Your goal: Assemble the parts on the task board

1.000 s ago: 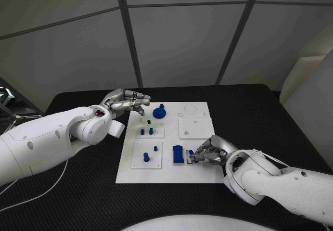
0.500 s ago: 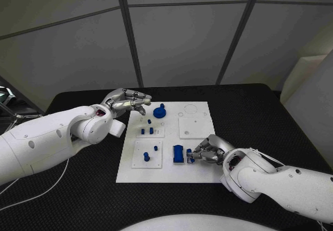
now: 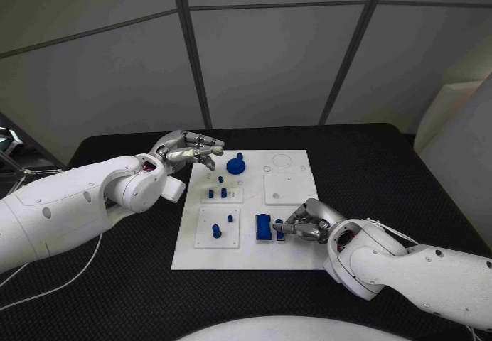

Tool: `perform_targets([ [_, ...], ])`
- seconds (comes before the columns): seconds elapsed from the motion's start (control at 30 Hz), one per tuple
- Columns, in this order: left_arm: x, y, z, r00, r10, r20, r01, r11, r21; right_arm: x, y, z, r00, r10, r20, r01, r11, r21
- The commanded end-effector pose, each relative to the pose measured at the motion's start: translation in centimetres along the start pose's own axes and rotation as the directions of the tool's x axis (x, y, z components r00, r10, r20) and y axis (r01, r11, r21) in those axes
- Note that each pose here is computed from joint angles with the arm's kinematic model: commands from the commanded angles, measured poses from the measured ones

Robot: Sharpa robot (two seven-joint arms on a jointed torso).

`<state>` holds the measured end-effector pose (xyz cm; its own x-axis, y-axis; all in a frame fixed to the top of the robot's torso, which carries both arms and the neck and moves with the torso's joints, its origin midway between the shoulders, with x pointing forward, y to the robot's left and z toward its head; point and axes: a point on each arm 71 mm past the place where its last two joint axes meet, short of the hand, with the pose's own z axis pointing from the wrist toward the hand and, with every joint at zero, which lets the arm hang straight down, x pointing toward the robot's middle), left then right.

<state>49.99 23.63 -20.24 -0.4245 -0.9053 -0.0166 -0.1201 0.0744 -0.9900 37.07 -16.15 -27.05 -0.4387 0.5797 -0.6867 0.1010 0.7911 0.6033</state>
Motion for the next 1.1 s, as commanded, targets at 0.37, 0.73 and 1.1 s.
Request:
perform_targets([
  [0.37, 0.07, -0.09, 0.05, 1.0, -0.006, -0.011, 0.006, 1.0, 0.002, -0.2, -0.1, -0.2, 1.0, -0.02, -0.003, 0.02, 1.0, -0.021],
  [0.73, -0.03, -0.08, -0.01, 1.0, -0.005, -0.008, 0.005, 1.0, 0.001, -0.8, -0.8, 0.0, 0.997, -0.072, 0.028, 0.073, 0.997, -0.011],
  [1.1, -0.02, -0.08, 0.0, 1.0, -0.005, -0.008, 0.005, 1.0, 0.001, -0.7, -0.6, 0.2, 0.996, -0.086, 0.038, 0.087, 0.996, -0.019],
])
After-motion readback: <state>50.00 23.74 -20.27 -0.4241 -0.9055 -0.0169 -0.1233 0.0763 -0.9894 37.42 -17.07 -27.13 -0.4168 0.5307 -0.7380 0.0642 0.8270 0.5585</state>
